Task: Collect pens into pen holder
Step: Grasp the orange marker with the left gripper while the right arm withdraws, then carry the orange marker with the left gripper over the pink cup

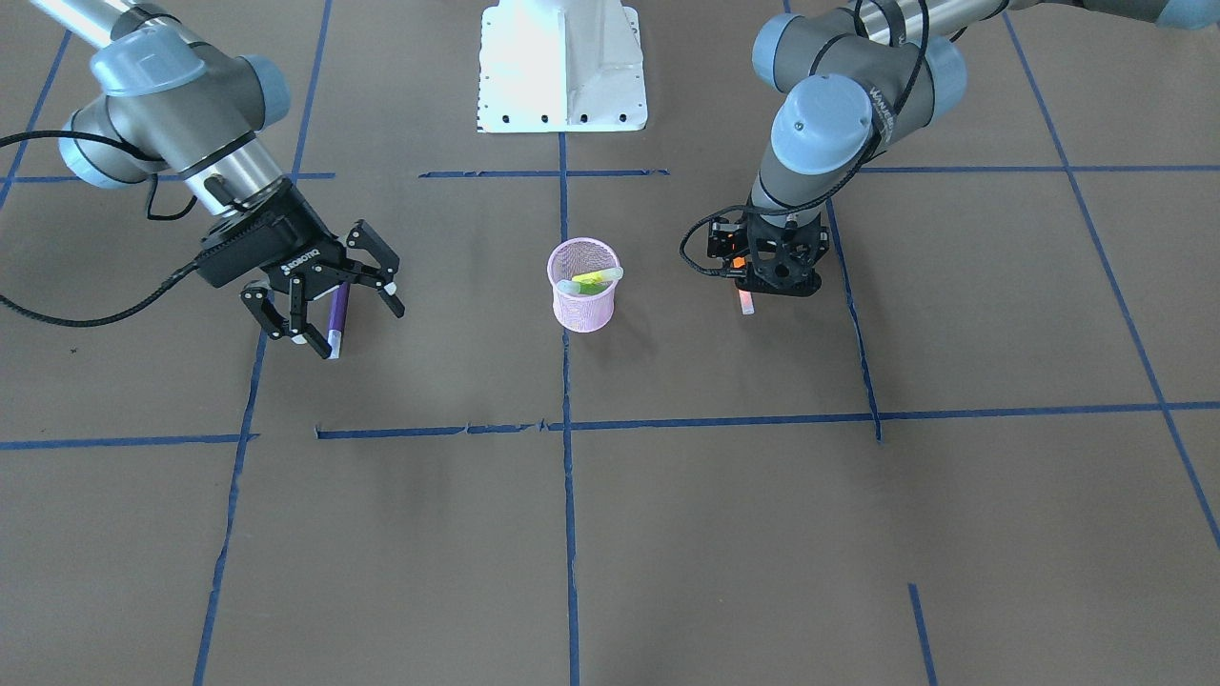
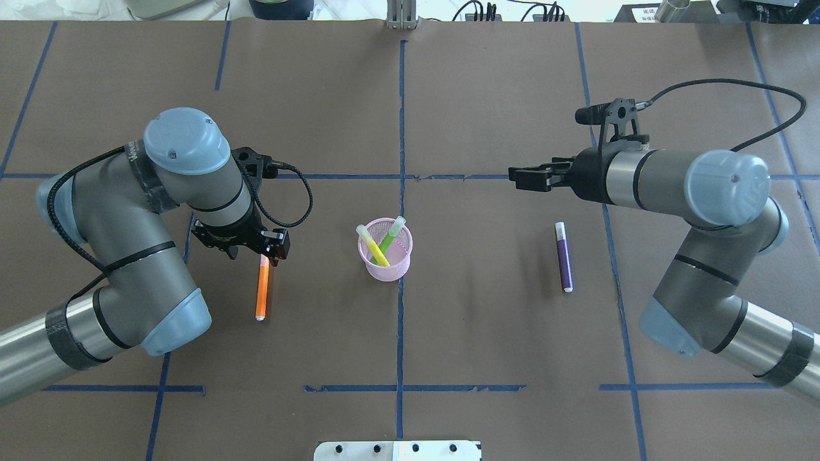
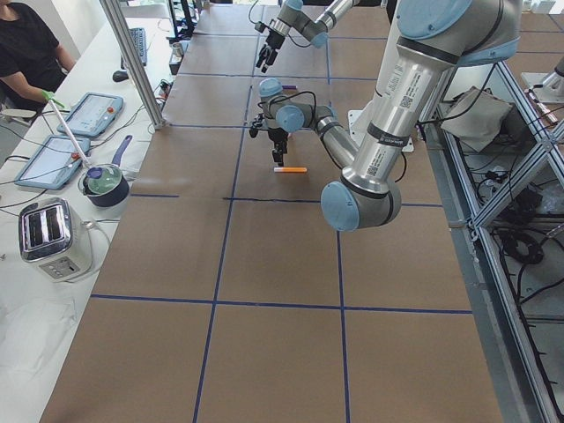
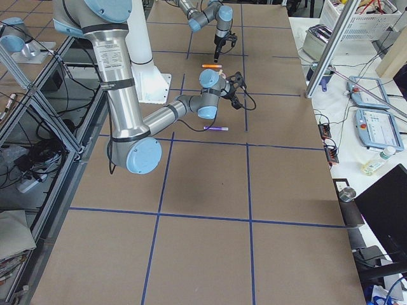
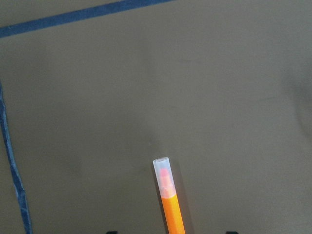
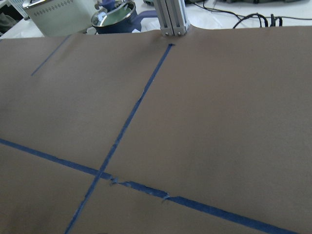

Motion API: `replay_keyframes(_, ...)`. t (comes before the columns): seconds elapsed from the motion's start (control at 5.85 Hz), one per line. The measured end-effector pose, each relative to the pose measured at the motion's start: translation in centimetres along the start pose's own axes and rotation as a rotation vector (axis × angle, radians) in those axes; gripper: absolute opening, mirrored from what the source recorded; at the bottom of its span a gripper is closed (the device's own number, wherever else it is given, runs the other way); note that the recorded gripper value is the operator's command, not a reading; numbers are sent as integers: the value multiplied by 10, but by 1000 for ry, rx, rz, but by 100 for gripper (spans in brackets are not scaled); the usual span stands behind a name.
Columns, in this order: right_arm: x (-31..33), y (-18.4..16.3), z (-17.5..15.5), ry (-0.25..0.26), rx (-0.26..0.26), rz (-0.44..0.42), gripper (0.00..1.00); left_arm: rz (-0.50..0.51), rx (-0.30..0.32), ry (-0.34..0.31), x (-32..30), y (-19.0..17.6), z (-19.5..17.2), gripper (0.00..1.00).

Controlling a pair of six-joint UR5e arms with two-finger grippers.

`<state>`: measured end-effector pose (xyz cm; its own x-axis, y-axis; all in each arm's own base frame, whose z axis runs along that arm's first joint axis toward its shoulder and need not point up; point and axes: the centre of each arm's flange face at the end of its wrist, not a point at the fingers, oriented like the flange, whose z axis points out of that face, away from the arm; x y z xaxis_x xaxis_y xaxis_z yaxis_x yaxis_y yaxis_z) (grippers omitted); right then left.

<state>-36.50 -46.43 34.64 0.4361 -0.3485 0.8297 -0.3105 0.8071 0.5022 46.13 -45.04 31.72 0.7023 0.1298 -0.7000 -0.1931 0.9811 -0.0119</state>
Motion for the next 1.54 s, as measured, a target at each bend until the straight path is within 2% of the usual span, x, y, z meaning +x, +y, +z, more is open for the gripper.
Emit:
replay_keyframes(0.17, 12, -2, -5, -1, -26, 7, 98, -47, -39, 19, -2, -9, 7, 75)
replay_keyframes(0.51, 24, -1, -12, -8, -64, 18, 98, -125, -56, 27, -5, -24, 27, 74)
replay_keyframes(0.68, 27, -1, -14, -12, -75, 21, 98, -133, -49, 37, -7, -30, 36, 57)
replay_keyframes(1.03, 28, -1, -15, -13, -80, 22, 98, -127, -41, 49, -11, -35, 45, 16)
replay_keyframes(1.37, 28, -1, -15, -13, -79, 22, 98, -118, -39, 53, -13, -34, 45, 11)
replay_keyframes(1.54, 29, -1, -14, -11, -79, 23, 98, -113, -40, 52, -15, -34, 46, 0)
